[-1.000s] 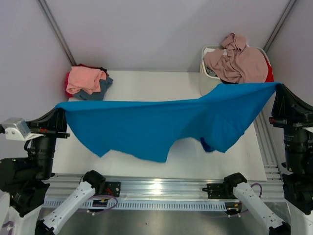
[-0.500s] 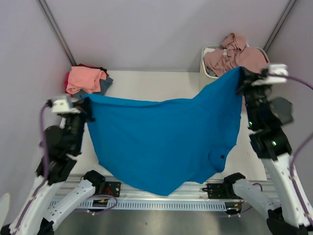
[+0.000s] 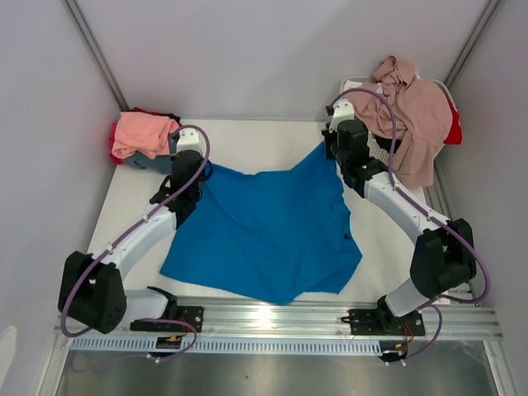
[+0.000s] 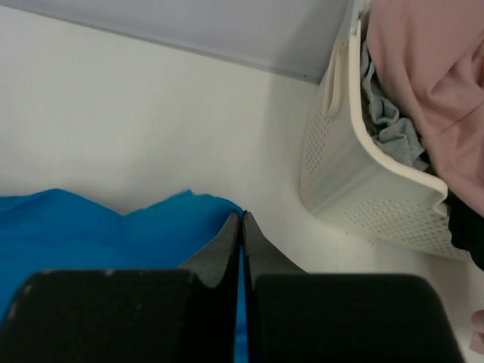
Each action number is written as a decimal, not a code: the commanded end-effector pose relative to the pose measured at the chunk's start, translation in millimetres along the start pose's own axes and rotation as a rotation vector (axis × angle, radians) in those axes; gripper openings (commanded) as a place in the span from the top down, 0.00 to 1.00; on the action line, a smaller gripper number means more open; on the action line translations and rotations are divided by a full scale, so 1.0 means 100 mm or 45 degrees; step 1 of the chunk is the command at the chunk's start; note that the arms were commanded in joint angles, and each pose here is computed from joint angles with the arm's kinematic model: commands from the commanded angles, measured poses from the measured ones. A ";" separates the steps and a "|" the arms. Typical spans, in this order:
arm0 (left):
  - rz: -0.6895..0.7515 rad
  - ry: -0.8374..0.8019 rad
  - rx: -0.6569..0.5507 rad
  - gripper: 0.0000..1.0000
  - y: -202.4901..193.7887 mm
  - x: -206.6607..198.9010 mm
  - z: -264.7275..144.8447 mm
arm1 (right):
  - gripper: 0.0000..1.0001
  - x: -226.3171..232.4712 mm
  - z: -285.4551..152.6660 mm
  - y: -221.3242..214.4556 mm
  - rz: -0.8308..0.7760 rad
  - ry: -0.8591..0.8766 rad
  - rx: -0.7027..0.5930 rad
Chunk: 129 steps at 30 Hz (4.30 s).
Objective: Fold and stack the t-shirts
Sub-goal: Flatten out the tshirt, then fold the flattened tshirt in 1/3 of the way
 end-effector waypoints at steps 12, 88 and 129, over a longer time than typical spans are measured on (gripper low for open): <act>-0.227 0.037 0.053 1.00 -0.11 -0.04 0.02 | 1.00 0.08 -0.42 -0.03 0.100 -0.103 -0.099; -0.594 0.181 0.120 1.00 -0.49 0.57 -0.58 | 0.43 0.19 -1.16 -1.40 0.417 -0.340 0.366; -0.527 0.471 0.632 0.60 -0.45 0.57 -0.14 | 0.43 0.21 -1.30 -1.45 0.443 -0.227 0.361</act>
Point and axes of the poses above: each gripper's point midway between its finger pads, its own z axis out along the fingers, its own x axis along the line the jaws close on, y = z × x, the point moved 10 cm from there along -z, back along the fingers
